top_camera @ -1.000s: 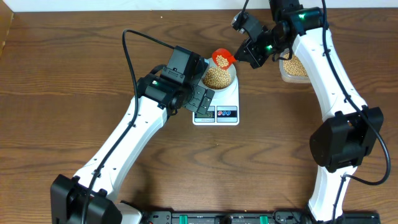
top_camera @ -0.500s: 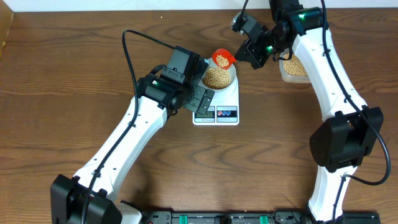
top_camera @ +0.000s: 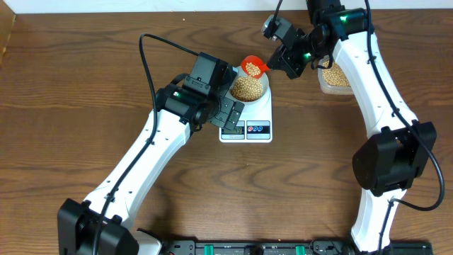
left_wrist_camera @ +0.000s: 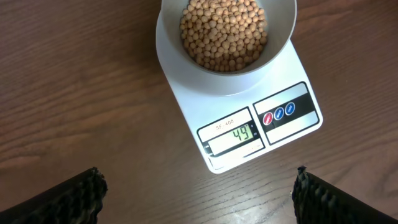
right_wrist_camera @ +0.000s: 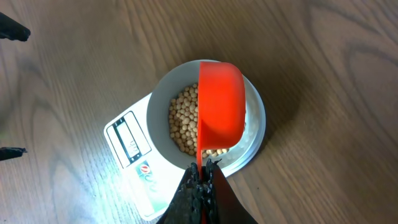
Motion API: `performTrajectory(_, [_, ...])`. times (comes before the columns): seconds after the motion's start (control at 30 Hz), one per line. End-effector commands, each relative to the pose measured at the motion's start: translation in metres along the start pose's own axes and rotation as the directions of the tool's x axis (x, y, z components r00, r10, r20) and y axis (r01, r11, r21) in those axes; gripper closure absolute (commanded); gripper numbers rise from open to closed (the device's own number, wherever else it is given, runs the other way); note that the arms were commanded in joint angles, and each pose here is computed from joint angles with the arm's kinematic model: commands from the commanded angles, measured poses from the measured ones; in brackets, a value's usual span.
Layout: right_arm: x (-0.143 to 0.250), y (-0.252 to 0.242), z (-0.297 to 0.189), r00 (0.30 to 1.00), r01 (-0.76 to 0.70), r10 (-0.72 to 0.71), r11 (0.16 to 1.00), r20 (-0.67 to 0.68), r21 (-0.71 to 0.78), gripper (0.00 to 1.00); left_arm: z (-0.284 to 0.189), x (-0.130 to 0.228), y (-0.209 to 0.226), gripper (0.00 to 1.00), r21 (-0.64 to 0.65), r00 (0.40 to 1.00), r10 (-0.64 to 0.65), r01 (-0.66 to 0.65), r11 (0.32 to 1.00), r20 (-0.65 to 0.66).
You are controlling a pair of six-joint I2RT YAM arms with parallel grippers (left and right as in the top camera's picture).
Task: Scoop item into bowl and weigh 50g on scale
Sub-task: 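Hold the red scoop tilted over the white bowl with the right gripper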
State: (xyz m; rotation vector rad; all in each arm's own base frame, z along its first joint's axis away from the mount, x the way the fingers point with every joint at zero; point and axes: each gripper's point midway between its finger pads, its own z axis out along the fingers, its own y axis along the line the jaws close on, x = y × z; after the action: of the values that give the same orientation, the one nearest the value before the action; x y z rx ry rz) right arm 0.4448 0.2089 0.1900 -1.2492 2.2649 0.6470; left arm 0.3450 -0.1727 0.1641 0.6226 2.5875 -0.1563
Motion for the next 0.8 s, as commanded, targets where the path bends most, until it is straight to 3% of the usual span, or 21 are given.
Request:
performTrajectory(0.0, [-0.0128,0.0052,-0.0141,0.998,0.053,-0.054,0.998,0.034,0.016,0.99,-0.0079,-0.0030,0.0024,0.02,-0.014,1.000,0.006,-0.006,1.000,0.020])
performTrajectory(0.77, [-0.0129,0.0054,-0.0140,0.995,0.098,-0.098,0.995,0.033,0.017,0.99,-0.0079,-0.0030,0.0026,0.02,-0.014,1.000,0.005,-0.005,1.000,0.020])
